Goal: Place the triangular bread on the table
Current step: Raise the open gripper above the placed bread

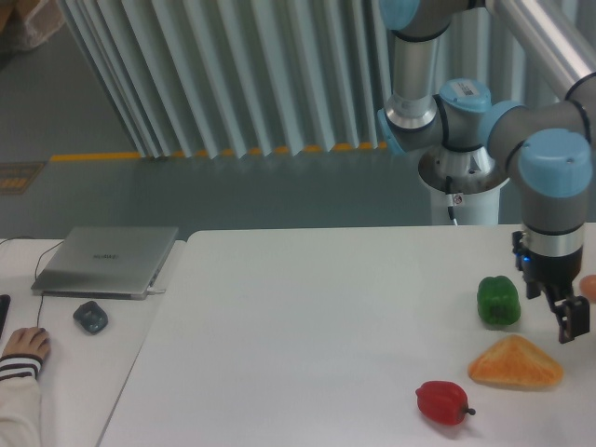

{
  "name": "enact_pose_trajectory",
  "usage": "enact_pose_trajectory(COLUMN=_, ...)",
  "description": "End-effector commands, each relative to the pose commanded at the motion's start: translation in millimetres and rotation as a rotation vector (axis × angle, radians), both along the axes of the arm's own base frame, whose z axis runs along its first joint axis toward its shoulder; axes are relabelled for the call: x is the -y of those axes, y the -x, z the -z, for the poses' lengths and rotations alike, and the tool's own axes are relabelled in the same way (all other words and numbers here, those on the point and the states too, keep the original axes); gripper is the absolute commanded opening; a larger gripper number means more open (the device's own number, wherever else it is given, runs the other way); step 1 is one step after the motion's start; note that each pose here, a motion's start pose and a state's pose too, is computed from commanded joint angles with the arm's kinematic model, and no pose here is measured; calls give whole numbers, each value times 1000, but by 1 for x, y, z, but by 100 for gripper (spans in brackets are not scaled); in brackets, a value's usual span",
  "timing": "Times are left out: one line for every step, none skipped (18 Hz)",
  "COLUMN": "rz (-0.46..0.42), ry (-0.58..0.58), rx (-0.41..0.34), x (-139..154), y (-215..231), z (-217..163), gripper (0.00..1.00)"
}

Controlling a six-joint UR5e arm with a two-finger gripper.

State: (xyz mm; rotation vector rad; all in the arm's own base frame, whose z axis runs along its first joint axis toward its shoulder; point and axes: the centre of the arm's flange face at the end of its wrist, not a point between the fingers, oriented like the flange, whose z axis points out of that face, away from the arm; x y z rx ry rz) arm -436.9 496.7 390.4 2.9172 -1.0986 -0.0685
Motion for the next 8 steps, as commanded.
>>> enact_pose_trajectory(rz=0, ry=-1, rx=-1, x=0, y=1, z=0, gripper=100)
enact_pose_trajectory(rz=0, ry=-1, rx=-1, x=0, y=1, z=0, gripper=100)
enact_pose_trajectory(rz=0, ry=-1, rx=-1, x=0, y=1, z=0, gripper=100)
enact_pose_trajectory(rz=0, ry=-1, rx=-1, x=0, y=0, z=-1, gripper=100)
enact_pose_trajectory(rz=-2, ry=-1, rx=-1, x=1, y=1, z=-1, gripper=100)
enact_pose_trajectory(rz=-2, ry=-1, rx=-1, x=1, y=1, z=-1, gripper=100)
enact_pose_trajectory(rz=-2, ry=-1, rx=-1, x=1, y=1, z=-1, gripper=100)
enact_pose_trajectory(rz=0, ry=0, rx=0, x=0, y=0, z=0, gripper=100)
